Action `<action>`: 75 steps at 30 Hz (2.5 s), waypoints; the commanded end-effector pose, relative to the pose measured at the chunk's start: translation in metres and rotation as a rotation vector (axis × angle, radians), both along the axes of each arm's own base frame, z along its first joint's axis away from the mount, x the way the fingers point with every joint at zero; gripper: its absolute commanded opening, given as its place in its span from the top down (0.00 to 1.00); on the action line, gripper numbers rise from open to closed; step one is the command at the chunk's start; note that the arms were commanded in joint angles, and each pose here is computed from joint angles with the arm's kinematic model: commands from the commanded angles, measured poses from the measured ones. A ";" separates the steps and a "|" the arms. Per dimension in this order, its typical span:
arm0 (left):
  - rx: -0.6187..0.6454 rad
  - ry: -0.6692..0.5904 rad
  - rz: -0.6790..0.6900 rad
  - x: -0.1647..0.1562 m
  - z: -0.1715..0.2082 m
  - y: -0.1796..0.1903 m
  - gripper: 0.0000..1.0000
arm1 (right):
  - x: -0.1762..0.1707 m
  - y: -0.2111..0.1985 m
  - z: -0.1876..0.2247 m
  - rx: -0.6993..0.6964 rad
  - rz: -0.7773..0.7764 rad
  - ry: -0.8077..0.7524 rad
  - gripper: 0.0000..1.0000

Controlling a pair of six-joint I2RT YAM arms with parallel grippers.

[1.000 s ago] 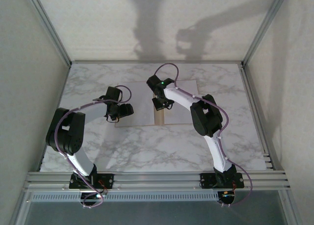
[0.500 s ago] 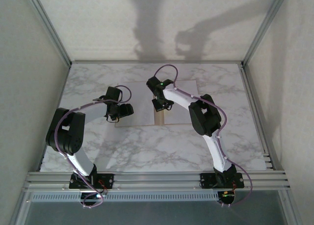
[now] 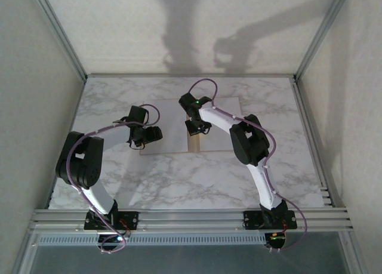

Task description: Put the files into the folder

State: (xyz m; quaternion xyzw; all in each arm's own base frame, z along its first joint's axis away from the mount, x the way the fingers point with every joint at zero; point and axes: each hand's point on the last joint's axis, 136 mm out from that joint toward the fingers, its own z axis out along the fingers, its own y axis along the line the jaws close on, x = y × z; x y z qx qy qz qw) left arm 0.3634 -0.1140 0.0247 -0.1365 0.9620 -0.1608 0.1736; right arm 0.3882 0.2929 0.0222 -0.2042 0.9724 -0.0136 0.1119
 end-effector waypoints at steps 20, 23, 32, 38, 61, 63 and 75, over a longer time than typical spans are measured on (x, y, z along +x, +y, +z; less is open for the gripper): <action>0.027 0.103 0.015 -0.025 -0.028 0.010 0.29 | -0.025 0.017 -0.015 0.146 -0.053 0.173 0.97; 0.029 0.103 0.017 -0.026 -0.028 0.010 0.29 | -0.022 0.014 -0.010 0.140 -0.058 0.161 0.97; 0.032 0.103 0.016 -0.026 -0.027 0.011 0.29 | -0.009 0.006 0.019 0.104 -0.043 0.098 0.97; 0.033 0.104 0.017 -0.026 -0.027 0.011 0.29 | -0.001 0.015 0.057 0.164 -0.025 0.048 0.96; 0.005 -0.076 0.026 0.021 0.072 0.006 0.19 | -0.006 -0.029 0.158 0.436 -0.117 -0.097 0.82; 0.024 -0.086 0.044 0.019 0.077 0.011 0.14 | -0.010 -0.039 0.152 0.437 -0.137 -0.093 0.80; 0.027 -0.019 0.184 -0.036 0.035 0.051 0.12 | -0.039 -0.087 0.106 0.411 -0.233 -0.075 0.71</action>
